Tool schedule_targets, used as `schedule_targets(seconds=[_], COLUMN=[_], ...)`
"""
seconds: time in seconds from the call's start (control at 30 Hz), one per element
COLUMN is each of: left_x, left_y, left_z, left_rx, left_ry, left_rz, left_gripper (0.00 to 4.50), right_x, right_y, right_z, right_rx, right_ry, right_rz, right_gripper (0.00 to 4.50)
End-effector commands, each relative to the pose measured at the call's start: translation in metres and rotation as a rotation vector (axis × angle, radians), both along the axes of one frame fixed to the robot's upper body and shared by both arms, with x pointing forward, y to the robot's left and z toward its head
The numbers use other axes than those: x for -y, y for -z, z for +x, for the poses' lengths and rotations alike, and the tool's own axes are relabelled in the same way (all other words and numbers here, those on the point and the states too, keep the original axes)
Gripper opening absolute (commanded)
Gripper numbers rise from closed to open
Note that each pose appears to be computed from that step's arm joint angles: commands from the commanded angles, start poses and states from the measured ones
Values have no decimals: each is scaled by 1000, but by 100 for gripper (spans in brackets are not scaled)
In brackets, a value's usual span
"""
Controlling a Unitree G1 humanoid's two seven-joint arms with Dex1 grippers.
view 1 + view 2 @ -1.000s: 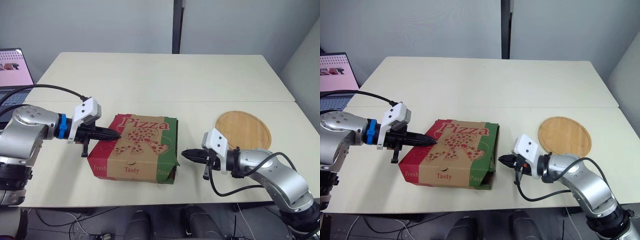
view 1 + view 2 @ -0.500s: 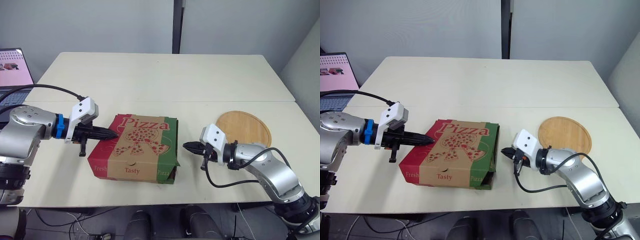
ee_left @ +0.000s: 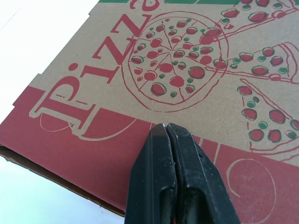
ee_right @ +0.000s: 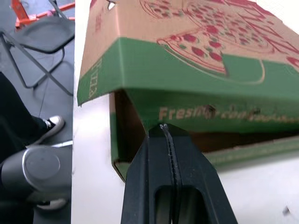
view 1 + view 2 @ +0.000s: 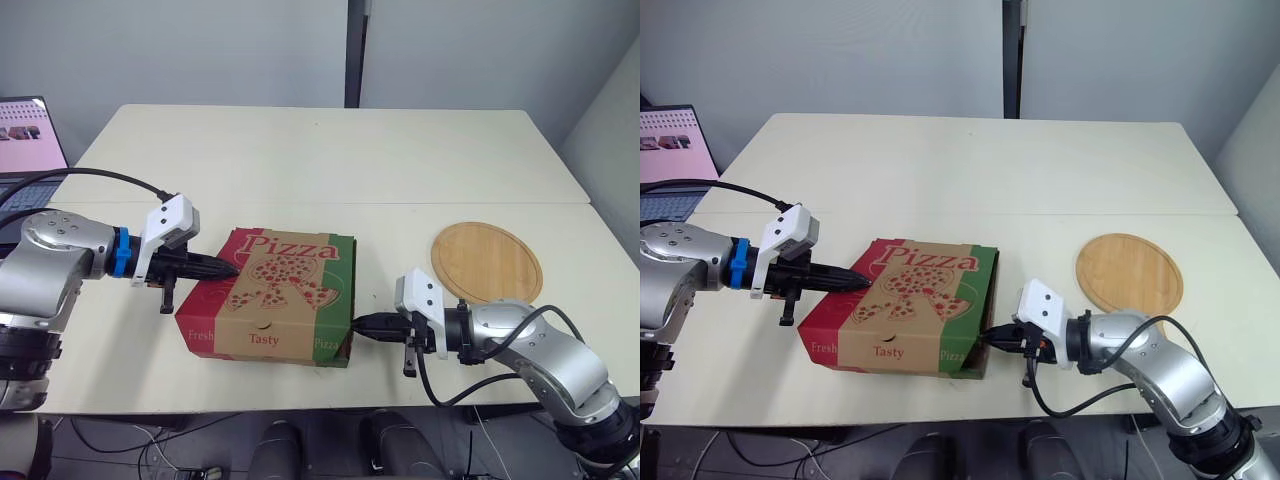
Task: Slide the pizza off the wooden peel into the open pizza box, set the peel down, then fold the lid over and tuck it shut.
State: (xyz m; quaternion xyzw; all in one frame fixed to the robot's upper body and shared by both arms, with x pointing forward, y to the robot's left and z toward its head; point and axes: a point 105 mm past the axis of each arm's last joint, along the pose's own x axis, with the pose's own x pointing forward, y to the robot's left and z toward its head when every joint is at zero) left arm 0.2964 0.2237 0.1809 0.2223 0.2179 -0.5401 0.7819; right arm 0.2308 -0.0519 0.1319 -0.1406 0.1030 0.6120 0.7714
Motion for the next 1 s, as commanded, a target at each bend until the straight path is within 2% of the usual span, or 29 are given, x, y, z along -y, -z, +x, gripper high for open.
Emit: schedule_targets(seconds=[0.03, 0.13, 0.2, 0.37, 0.53, 0.63, 0.8, 1.0], left_x=[2, 3, 5, 9, 11, 12, 14, 26], left_y=[-4, -5, -5, -3, -4, -5, -7, -9], left_z=[-1, -1, -2, -10, -9, -9, -11, -18], left_rx=[28, 31, 30, 14, 18, 17, 18, 21], left_ry=[8, 6, 16, 65, 70, 72, 91, 147], left_rz=[2, -8, -12, 11, 3, 0, 2, 0], left_gripper=[2, 2, 2, 0, 0, 0, 0, 0], right_x=[10, 28, 38, 37, 3, -12, -26, -33], right_y=[-5, -10, -23, -52, -53, -47, -29, -27], right_z=[-4, -3, -1, -8, -28, -30, -13, -4], right_rx=[59, 76, 91, 120, 167, 202, 299, 333], right_ry=[-11, 8, 36, 7, -105, -132, -112, -89], right_rz=[-51, -85, -54, 20, 39, 18, -44, -31], right_gripper=[0, 0, 0, 151, 324, 324, 324, 324])
